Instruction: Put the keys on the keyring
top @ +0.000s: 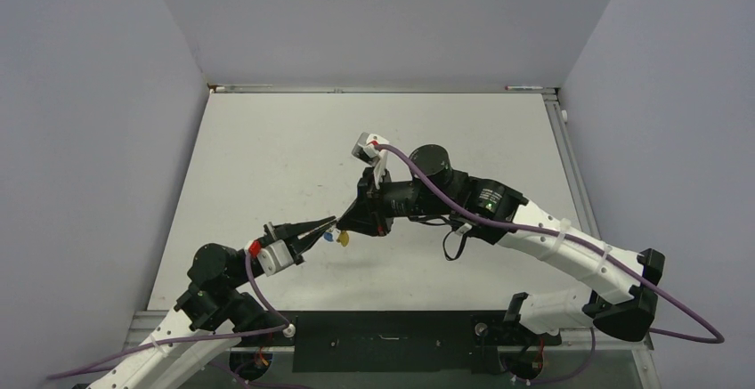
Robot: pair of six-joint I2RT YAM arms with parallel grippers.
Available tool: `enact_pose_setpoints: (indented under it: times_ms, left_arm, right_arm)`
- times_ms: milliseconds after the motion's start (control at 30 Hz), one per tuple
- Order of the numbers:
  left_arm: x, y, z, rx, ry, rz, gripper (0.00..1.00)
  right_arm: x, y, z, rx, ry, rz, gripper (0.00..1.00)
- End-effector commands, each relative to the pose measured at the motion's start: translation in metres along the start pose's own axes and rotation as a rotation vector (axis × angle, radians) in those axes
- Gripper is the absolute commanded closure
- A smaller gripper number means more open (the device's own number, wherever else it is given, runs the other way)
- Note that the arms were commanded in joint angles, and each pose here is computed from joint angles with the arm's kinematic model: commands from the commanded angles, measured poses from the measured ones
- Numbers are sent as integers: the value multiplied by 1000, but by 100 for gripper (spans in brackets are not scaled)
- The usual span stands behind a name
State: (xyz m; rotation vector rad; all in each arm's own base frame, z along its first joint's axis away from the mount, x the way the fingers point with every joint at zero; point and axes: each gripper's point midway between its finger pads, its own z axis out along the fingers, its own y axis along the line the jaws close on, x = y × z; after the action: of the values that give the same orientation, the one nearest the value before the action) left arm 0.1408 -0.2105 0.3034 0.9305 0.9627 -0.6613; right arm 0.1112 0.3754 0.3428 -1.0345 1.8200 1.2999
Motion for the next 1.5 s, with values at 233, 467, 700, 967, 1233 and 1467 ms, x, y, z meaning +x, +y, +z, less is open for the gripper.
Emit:
enact_pose_setpoints:
  times_ms: [233,467,700,967,1233,1467]
  left_arm:
    - [-23,5,1,-10,-87,52,100]
    - [-23,5,1,-13,-87,54,100]
    - [-23,5,1,-12,-89,55,100]
    - [-22,5,1,-10,-87,53,100]
    - [-23,5,1,-11,-89,54,100]
    - [-24,5,0,-12,-92,55,100]
  right_arm:
    - [-20,-20,-3,144,-41,-23,95]
    - [-17,-23,-8,164,-29,-27,95]
    - [-13,-25,-5,171,-15,-22,95]
    - [-17,-28,-2,184,-25,-22,95]
    - [-18,-27,1,175,-18,-24,95]
    - [-12,-28,5,180,13,-28,95]
